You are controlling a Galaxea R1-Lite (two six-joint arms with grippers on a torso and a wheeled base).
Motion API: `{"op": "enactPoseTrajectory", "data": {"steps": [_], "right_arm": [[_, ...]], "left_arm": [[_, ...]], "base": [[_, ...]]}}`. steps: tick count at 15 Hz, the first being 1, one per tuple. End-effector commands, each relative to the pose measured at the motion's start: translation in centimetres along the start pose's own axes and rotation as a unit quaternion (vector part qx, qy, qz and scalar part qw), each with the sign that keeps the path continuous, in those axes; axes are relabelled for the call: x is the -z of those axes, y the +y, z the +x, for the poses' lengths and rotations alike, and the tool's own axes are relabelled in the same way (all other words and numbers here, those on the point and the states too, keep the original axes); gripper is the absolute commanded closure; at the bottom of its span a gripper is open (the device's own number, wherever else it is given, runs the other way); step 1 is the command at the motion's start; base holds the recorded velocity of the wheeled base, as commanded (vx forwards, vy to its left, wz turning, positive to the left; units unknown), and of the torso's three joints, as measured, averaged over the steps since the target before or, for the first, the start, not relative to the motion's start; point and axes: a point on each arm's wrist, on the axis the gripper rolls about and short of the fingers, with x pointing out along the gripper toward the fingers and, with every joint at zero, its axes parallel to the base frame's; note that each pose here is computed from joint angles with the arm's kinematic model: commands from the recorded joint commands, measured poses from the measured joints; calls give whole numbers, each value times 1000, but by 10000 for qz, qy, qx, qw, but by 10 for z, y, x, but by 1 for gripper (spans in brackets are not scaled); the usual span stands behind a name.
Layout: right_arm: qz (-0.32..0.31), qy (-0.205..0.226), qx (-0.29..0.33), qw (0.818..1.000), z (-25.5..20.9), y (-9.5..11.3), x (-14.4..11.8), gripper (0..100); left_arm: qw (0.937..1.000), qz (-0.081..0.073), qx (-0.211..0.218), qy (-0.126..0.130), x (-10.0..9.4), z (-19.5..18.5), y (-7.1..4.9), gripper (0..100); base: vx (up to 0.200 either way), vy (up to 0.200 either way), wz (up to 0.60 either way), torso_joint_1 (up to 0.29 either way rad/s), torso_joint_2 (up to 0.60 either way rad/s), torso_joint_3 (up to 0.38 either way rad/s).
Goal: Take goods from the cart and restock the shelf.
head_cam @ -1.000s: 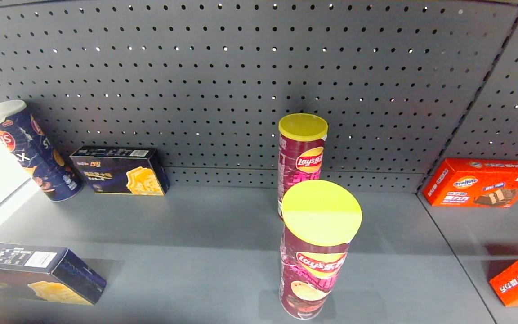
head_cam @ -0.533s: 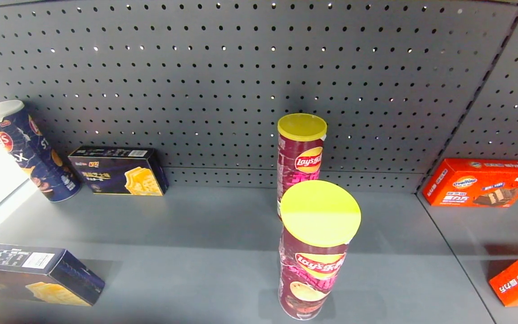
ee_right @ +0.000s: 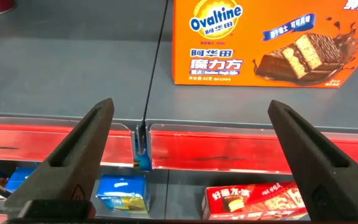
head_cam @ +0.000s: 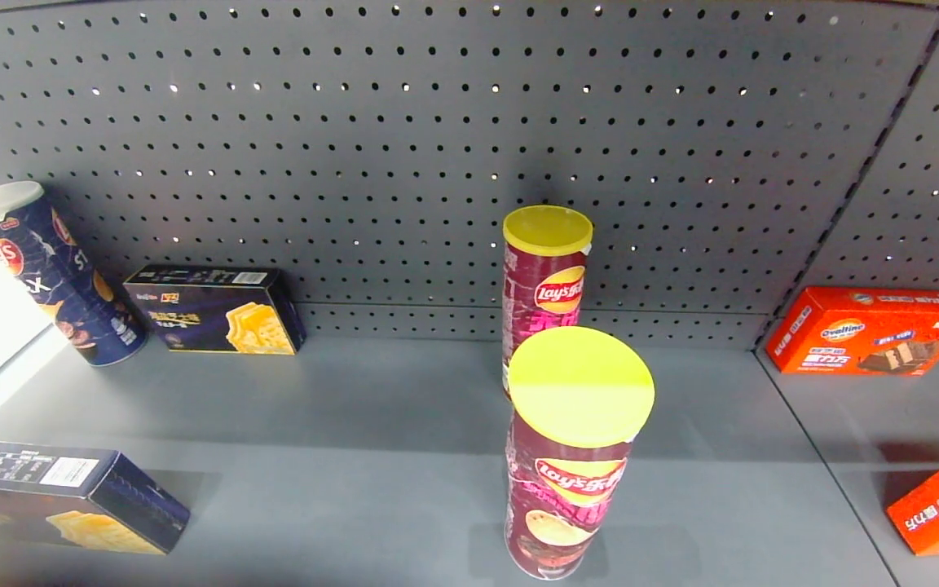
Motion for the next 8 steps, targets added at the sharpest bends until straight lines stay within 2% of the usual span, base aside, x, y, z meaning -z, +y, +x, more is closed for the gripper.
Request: {"op": "enactPoseTrajectory", "data": {"steps": [1,6,7,8], "right_arm": [[-3,6,-5,10000,0,0,0,0],[-3,6,-5,10000,0,0,0,0],[-3,6,-5,10000,0,0,0,0],[-3,6,-5,10000,0,0,0,0]], "left_arm": [[10000,-1,2,2,0,0,0,0],[10000,0,1,-6,0,0,0,0],[10000,0,1,-6,0,0,0,0],[10000,0,1,-6,0,0,0,0]], "base": [[0,0,0,0,0,0],[0,0,0,0,0,0],[0,0,-600,2,7,2],[0,0,0,0,0,0]]}}
